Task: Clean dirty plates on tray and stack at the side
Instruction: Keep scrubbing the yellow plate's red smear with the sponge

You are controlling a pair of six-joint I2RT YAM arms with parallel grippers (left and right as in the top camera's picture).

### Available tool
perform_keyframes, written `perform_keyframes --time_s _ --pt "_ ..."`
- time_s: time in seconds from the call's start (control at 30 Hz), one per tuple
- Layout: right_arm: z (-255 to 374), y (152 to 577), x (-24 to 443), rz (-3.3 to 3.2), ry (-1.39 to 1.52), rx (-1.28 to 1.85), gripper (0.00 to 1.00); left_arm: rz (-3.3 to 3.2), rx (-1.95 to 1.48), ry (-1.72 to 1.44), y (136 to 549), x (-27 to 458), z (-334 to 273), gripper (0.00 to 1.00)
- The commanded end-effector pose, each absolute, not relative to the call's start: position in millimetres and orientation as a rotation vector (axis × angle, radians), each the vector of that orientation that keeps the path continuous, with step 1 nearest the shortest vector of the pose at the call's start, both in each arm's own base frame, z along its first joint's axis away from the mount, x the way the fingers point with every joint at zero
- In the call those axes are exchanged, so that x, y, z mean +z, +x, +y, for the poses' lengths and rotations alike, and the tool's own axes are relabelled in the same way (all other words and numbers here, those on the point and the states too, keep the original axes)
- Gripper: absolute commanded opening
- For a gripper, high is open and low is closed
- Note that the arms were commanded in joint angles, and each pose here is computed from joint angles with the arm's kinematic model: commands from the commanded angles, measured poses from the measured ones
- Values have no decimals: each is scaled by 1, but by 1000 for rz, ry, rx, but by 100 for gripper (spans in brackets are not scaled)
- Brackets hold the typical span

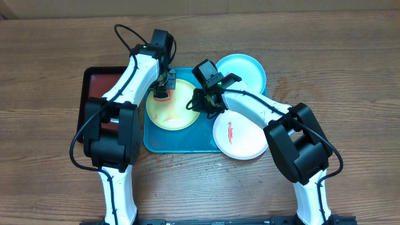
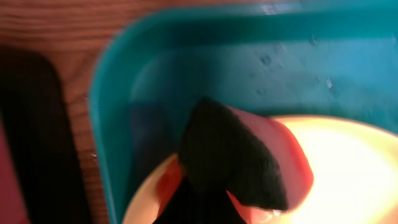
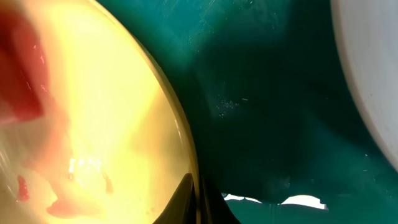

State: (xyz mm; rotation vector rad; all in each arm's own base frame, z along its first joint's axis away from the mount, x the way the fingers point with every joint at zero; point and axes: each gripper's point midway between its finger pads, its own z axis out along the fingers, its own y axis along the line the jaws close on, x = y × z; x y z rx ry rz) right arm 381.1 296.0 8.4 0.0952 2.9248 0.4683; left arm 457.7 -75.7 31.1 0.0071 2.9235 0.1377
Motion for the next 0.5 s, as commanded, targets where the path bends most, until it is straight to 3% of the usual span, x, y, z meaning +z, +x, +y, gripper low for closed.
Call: perform_keyframes --time_s 0.0,0.2,0.47 --pt "289 378 -5 2955 98 411 4 2895 221 -104 459 38 -63 4" --pt "288 379 -5 2949 100 405 4 3075 157 -44 419 31 -71 4" --pt "290 377 -5 2960 96 427 4 3100 -498 456 392 39 -141 4"
